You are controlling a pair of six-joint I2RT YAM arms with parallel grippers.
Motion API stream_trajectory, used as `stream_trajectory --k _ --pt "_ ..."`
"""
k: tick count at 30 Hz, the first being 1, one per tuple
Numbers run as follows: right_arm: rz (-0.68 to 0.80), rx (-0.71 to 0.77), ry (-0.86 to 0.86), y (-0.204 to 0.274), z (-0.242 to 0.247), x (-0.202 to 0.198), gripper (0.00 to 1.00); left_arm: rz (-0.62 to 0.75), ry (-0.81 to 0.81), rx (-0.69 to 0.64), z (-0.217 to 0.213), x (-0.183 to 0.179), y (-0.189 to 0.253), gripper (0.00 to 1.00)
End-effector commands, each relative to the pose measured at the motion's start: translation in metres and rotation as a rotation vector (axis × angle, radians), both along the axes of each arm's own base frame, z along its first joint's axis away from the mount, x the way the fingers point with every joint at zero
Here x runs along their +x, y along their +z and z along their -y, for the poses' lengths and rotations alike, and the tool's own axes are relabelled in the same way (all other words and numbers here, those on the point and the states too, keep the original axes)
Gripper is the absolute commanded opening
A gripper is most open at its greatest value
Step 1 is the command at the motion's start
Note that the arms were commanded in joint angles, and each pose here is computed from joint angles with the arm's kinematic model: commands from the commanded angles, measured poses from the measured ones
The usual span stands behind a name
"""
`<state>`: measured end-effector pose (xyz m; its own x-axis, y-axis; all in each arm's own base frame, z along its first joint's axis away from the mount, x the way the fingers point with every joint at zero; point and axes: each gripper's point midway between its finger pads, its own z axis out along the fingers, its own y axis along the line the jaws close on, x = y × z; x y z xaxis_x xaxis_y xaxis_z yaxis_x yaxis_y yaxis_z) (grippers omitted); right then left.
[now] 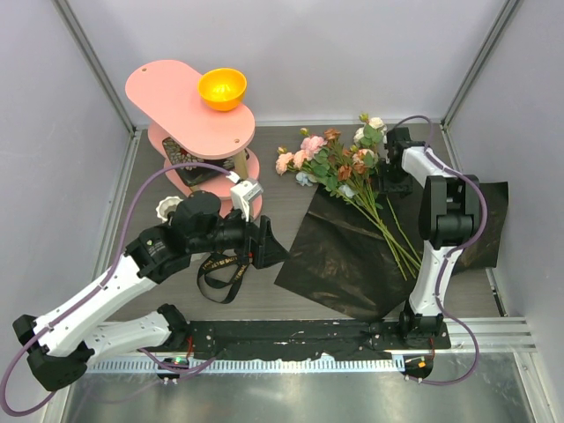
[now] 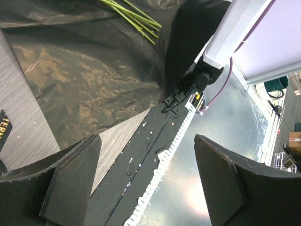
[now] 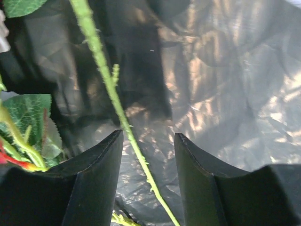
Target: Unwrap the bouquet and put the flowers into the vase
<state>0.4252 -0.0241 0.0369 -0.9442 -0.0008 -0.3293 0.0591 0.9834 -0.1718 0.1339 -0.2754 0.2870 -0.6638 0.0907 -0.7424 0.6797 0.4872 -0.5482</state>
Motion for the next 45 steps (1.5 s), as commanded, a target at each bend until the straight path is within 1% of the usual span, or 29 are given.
stream_trajectory --k 1,3,5,6,8,14,16,17,19,20,22,23,24,26,27,28,29,30,31,32,33,34,35,36,37,39,43,44,45 --pt "0.081 0.095 0.096 0.009 -0.023 0.025 0.51 0.021 -0.033 -0.022 0.0 -0.007 0.009 0.88" --pt "0.085 0.136 0.121 0.003 -0.031 0.023 0.47 0.017 -0.031 -0.028 -0.001 -0.008 0.011 0.9" --pt "0.11 0.144 0.125 0.001 -0.033 0.029 0.37 0.018 -0.023 -0.034 -0.001 -0.007 0.014 0.91" --pt "0.112 0.145 0.127 0.0 -0.033 0.03 0.26 0.021 -0.01 -0.032 -0.002 -0.005 0.013 0.91" --pt "0.113 0.141 0.132 -0.003 -0.032 0.031 0.17 0.026 0.009 -0.028 -0.003 -0.002 0.013 0.92" --pt "0.191 0.092 0.148 0.008 -0.025 0.043 0.11 0.047 0.023 0.012 0.004 0.011 0.014 0.92" --pt "0.249 0.052 0.131 0.02 -0.019 0.051 0.06 0.071 0.05 0.01 0.005 0.02 0.021 0.92" --pt "0.305 0.03 0.124 0.038 -0.017 0.055 0.01 0.076 0.061 0.014 0.007 0.024 0.021 0.92" --pt "0.414 -0.005 0.102 0.06 -0.013 0.064 0.01 0.084 0.072 0.013 0.015 0.034 0.027 0.92" --pt "0.491 -0.019 0.078 0.087 -0.009 0.068 0.01 0.086 0.05 0.001 0.021 0.034 0.031 0.92" --pt "0.588 -0.031 0.058 0.115 -0.007 0.076 0.01 0.073 0.038 0.004 0.036 0.044 0.037 0.92" --pt "0.637 -0.029 0.045 0.132 -0.006 0.078 0.01 0.065 0.036 0.009 0.041 0.047 0.039 0.93" --pt "0.714 -0.021 0.044 0.16 -0.007 0.081 0.01 0.079 0.032 -0.015 0.048 0.052 0.055 0.92" --pt "0.8 0.001 0.046 0.188 -0.013 0.079 0.01 0.06 0.037 -0.007 0.063 0.064 0.056 0.92" --pt "0.894 0.012 0.055 0.222 -0.017 0.077 0.01 0.091 0.048 -0.04 0.067 0.07 0.076 0.92" --pt "0.937 0.027 0.066 0.237 -0.022 0.074 0.01 0.097 0.057 -0.05 0.074 0.078 0.079 0.92" --pt "0.987 0.076 0.113 0.249 -0.037 0.072 0.01 0.127 0.075 -0.086 0.076 0.085 0.099 0.92" --pt "1.065 0.106 0.151 0.28 -0.046 0.06 0.01 0.135 0.086 -0.109 0.078 0.091 0.107 0.92" --pt "1.087 0.137 0.188 0.288 -0.056 0.053 0.01 0.148 0.099 -0.153 0.083 0.1 0.118 0.92" --pt "1.16 0.171 0.239 0.304 -0.073 0.046 0.01 0.136 0.127 -0.207 0.081 0.109 0.133 0.92" --pt "1.215 0.243 0.33 0.327 -0.095 0.028 0.01 0.122 0.101 -0.254 0.084 0.109 0.142 0.9" --pt "1.243 0.28 0.376 0.337 -0.108 0.018 0.01 0.147 0.095 -0.327 0.088 0.114 0.16 0.89" --pt "1.264 0.325 0.434 0.342 -0.129 0.008 0.01 0.116 0.105 -0.376 0.086 0.121 0.168 0.89" --pt "1.273 0.378 0.505 0.348 -0.146 -0.004 0.01 0.134 0.08 -0.426 0.088 0.121 0.182 0.87" --pt "1.312 0.397 0.542 0.363 -0.155 -0.019 0.01 0.132 0.077 -0.441 0.088 0.124 0.185 0.87" --pt "1.328 0.456 0.628 0.369 -0.179 -0.038 0.01 0.131 0.082 -0.45 0.089 0.133 0.192 0.87" --pt "1.304 0.677 0.823 0.384 -0.217 -0.083 0.01 0.142 0.116 -0.453 0.083 0.145 0.194 0.87" --pt "1.317 0.706 0.86 0.39 -0.222 -0.094 0.01 0.142 0.13 -0.448 0.081 0.148 0.192 0.87" --pt "1.315 0.737 0.891 0.392 -0.229 -0.103 0.01 0.148 0.14 -0.444 0.078 0.149 0.192 0.82"
